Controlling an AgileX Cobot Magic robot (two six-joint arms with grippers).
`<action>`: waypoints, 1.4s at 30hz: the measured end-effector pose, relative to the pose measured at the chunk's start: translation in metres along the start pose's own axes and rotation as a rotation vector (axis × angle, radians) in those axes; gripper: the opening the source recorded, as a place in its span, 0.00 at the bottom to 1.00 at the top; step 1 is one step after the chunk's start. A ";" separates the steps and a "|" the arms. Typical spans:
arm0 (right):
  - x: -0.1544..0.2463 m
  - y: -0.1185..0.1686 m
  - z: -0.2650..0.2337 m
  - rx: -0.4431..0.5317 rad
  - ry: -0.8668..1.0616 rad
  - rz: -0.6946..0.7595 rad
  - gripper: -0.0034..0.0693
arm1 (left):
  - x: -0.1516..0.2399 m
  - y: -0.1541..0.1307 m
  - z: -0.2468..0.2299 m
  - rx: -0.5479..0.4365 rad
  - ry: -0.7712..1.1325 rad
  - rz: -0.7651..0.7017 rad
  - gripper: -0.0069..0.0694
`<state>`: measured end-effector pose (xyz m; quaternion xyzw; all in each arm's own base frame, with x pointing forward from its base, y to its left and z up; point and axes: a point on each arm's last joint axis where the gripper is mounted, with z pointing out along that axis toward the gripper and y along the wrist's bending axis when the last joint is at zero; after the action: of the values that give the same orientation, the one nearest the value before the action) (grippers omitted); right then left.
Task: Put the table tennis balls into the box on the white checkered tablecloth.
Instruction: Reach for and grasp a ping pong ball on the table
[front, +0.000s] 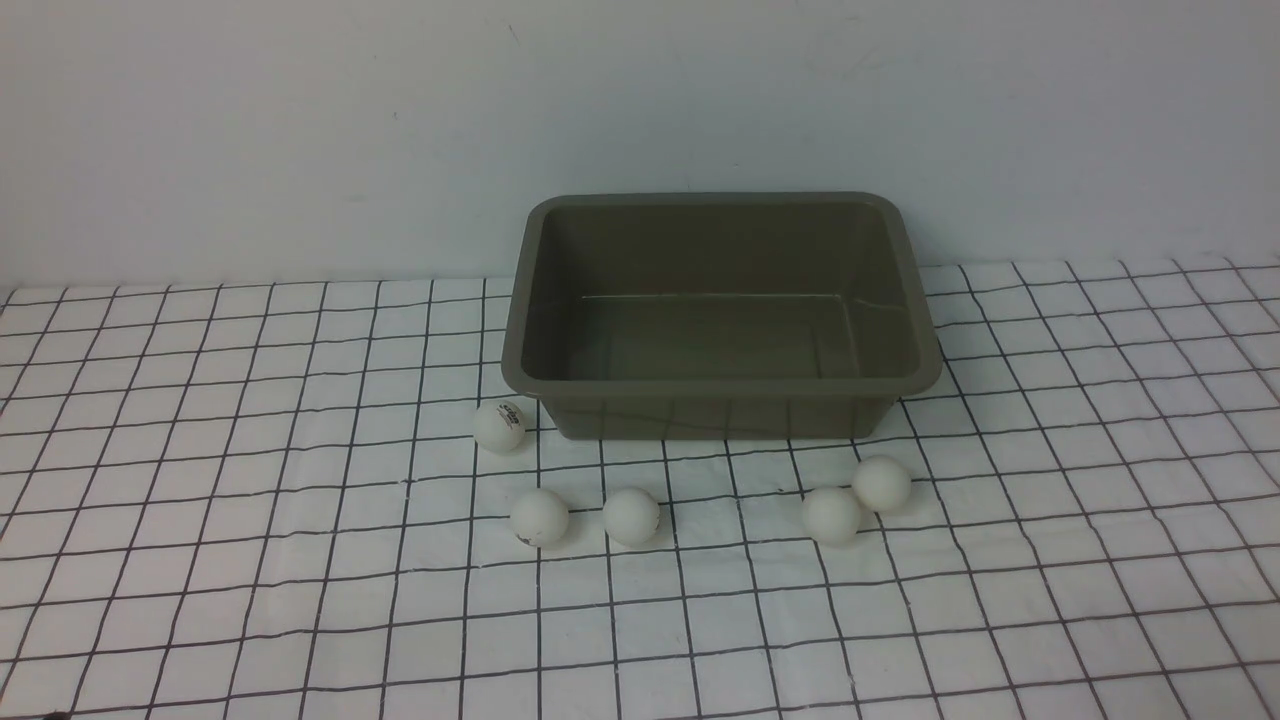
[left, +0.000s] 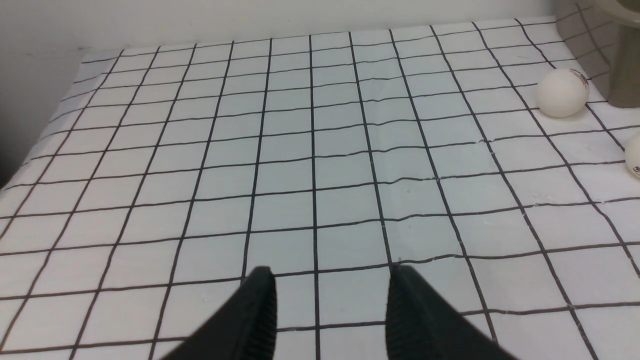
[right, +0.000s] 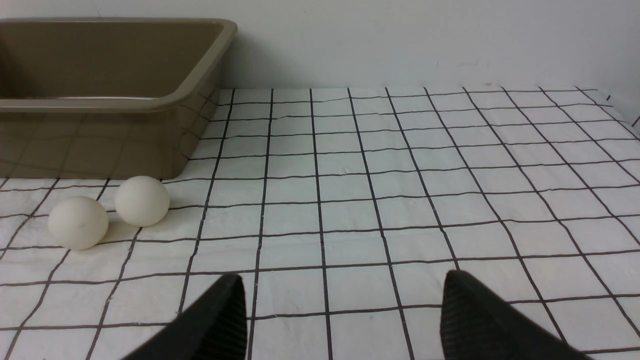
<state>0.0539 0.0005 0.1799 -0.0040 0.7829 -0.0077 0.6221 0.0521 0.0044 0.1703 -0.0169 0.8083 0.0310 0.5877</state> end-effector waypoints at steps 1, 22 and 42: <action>0.000 0.000 0.000 0.000 0.000 0.000 0.70 | 0.000 0.000 0.000 0.000 0.000 0.000 0.46; -0.083 0.002 -0.039 -0.037 -0.239 0.108 0.70 | 0.000 0.000 0.000 0.000 0.000 0.000 0.46; -0.148 0.009 -0.092 -0.115 -0.173 0.114 0.70 | 0.000 0.000 0.000 0.000 0.000 0.000 0.46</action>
<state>-0.0023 0.0123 0.3450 0.0041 0.7244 0.0729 0.6855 0.0521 0.0044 0.1703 -0.0169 0.8083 0.0310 0.5877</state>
